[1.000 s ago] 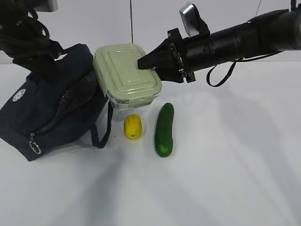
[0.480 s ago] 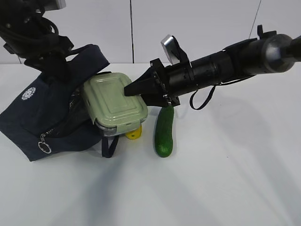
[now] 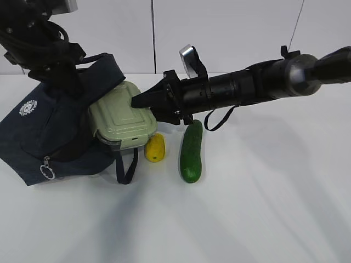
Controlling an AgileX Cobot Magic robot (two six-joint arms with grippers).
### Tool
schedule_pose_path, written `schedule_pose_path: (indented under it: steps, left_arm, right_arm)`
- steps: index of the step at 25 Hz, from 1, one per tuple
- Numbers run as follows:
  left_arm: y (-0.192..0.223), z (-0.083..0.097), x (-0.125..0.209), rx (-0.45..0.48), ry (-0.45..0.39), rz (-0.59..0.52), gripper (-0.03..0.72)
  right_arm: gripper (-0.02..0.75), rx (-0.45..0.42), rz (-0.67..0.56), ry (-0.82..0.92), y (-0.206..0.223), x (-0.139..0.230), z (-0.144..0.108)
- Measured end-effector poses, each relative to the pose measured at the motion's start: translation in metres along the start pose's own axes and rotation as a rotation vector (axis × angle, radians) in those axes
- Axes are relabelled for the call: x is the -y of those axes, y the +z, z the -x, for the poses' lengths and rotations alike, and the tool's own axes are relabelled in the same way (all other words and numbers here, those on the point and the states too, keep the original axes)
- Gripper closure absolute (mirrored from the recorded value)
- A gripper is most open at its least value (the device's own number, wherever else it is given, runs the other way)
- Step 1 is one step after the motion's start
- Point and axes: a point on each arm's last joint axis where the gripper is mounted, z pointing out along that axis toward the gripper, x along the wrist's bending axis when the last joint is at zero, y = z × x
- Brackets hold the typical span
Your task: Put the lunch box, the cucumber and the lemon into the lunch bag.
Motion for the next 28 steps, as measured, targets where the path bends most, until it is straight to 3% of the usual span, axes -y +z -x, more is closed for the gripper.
schedule_pose_path:
  steps: [6, 12, 22, 28]
  left_arm:
    - [0.000, 0.003, 0.000, 0.028, -0.013, 0.004, 0.682]
    - [0.009, 0.003, -0.002, 0.067, -0.037, -0.008, 0.682]
    - [0.013, 0.008, -0.004, 0.097, -0.038, -0.004, 0.683]
    - [0.015, 0.007, -0.004, 0.098, -0.040, -0.005, 0.683]
  right_arm:
    - [0.360, -0.034, 0.001, -0.030, 0.024, -0.005, -0.003]
    - [0.360, 0.013, 0.017, -0.045, 0.040, -0.003, -0.002]
    - [0.360, 0.053, 0.034, -0.020, 0.069, 0.010, 0.020]
    - [0.360, 0.023, 0.040, -0.033, 0.094, 0.011, 0.024]
